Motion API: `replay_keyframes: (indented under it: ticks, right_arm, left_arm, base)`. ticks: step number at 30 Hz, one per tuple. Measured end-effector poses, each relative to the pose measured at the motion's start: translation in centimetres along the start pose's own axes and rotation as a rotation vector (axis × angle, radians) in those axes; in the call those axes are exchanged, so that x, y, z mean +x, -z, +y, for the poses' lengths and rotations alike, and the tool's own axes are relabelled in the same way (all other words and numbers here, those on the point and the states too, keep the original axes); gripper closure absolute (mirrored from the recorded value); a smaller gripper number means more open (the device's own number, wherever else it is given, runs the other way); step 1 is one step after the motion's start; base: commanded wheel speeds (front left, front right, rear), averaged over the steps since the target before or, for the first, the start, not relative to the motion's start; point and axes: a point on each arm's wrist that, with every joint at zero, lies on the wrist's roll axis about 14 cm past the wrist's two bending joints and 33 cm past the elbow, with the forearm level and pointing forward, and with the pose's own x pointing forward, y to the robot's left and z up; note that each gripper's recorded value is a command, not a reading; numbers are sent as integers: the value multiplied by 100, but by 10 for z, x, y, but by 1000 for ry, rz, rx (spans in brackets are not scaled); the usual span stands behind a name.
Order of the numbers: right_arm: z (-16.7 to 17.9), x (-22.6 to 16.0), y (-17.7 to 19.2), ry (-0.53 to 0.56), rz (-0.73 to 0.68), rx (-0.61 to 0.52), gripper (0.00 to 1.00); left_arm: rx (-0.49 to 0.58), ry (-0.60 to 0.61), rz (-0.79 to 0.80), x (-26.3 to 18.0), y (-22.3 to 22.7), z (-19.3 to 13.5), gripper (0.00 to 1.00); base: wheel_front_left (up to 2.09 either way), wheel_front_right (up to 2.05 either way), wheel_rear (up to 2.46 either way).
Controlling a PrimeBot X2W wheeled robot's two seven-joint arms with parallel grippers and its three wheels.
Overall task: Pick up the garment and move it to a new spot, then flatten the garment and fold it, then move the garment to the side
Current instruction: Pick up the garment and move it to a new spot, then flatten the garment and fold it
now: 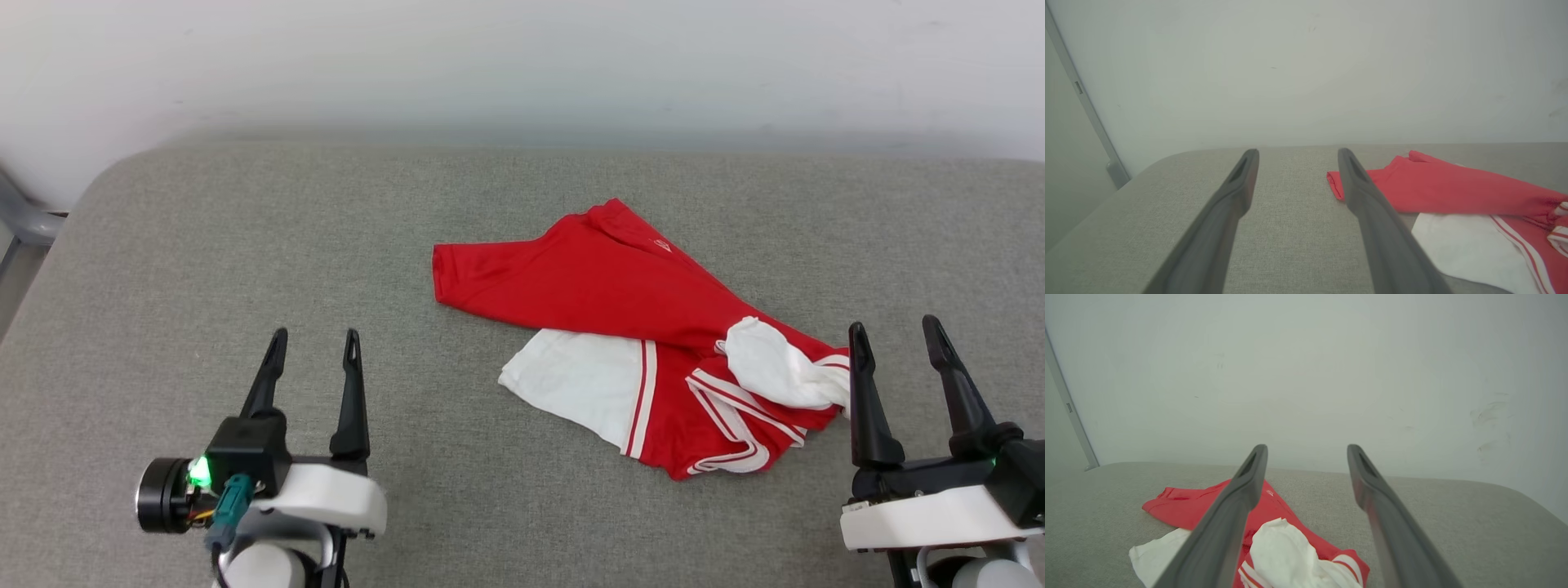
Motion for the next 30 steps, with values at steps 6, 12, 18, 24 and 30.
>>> replay_keyframes:
  ticks: [6,12,18,24,30]
  right_arm:
    - [-2,-11,4,11,21,9,0]
    - [-3,-22,11,19,52,19,0]
    - [-5,-31,20,30,86,29,0]
    - [-6,-36,21,36,92,36,0]
    - [-6,-36,20,36,91,37,0]
  left_arm:
    - [-10,-25,15,-16,5,8,0]
    - [-14,-31,23,-25,8,10,0]
    - [-9,-34,28,-30,10,12,0]
    - [-1,-35,33,-35,11,14,0]
    - [4,-27,35,-37,12,15,0]
  base:
    - [0,0,0]
    - [0,0,0]
    - [0,0,0]
    - [0,0,0]
    - [0,0,0]
